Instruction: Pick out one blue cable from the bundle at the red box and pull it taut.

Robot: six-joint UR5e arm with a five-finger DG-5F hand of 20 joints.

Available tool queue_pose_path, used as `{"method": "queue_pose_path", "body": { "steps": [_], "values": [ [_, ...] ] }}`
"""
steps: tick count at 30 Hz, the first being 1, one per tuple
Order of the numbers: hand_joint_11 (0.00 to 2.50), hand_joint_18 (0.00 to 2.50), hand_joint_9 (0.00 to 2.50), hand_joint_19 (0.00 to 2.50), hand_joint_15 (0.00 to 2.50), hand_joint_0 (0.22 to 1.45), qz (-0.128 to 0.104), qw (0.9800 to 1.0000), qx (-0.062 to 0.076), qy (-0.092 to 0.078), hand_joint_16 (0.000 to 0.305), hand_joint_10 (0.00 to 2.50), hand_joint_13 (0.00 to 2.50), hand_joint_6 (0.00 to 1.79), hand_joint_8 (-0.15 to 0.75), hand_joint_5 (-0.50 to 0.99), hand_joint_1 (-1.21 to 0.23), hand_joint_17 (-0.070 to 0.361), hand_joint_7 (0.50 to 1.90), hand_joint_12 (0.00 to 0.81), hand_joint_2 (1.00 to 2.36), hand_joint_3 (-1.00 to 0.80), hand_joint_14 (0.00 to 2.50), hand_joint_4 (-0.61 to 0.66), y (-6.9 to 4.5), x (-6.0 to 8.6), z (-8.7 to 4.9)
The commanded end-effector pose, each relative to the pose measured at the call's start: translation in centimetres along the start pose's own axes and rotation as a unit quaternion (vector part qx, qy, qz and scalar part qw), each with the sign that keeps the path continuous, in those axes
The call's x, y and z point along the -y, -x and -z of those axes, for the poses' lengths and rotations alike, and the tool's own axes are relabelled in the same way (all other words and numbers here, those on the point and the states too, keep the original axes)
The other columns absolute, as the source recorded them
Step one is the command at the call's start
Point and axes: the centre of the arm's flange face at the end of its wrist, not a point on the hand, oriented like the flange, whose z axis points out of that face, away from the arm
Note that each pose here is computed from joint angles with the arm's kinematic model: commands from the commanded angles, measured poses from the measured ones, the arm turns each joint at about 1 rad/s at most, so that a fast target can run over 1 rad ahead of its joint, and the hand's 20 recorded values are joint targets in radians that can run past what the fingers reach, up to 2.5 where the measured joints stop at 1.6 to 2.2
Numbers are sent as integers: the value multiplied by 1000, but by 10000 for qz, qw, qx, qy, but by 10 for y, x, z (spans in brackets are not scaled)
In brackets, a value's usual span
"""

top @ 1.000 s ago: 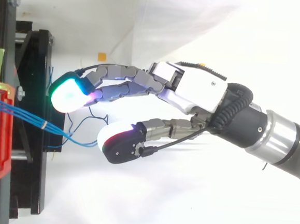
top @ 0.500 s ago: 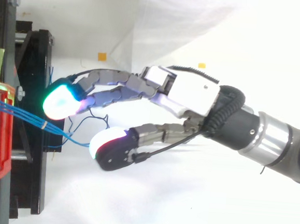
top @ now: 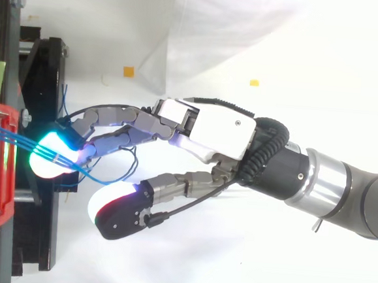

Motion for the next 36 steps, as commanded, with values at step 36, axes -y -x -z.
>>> {"method": "queue_pose_path", "body": {
  "steps": [36],
  "values": [
    [343, 489, 676, 584, 297, 568, -765, 9968, -192, 84, 48, 14, 629, 504, 189, -154, -658, 108, 932, 310, 1006, -438, 13, 177, 1, -3, -4]
  ]
}}
